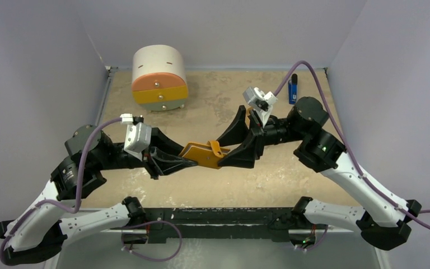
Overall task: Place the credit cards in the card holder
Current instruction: Close the card holder.
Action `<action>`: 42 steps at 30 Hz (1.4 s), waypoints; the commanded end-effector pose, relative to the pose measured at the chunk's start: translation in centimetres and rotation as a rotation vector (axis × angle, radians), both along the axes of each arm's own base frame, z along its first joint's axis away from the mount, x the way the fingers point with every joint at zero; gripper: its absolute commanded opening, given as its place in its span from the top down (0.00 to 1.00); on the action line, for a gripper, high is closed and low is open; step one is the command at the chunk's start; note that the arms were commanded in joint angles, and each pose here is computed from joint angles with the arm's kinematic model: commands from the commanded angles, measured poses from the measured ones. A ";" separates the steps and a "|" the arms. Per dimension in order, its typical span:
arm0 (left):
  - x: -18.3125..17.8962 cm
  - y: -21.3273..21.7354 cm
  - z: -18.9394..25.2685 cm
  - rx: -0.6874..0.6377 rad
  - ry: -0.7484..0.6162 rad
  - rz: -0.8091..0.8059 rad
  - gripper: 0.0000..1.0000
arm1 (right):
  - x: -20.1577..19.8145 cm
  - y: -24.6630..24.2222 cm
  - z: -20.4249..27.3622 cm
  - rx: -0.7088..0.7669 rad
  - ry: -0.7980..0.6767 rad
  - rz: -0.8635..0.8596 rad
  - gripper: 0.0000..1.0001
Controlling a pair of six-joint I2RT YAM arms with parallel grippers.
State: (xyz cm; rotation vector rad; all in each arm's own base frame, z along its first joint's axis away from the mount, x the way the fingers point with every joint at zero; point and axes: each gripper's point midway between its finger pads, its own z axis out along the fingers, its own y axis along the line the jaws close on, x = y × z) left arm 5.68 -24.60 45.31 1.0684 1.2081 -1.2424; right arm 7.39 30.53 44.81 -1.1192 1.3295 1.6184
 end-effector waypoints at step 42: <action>8.2 1.8 6.3 -0.672 0.485 0.352 0.25 | 5.6 -1.8 7.2 0.615 0.121 -0.401 1.00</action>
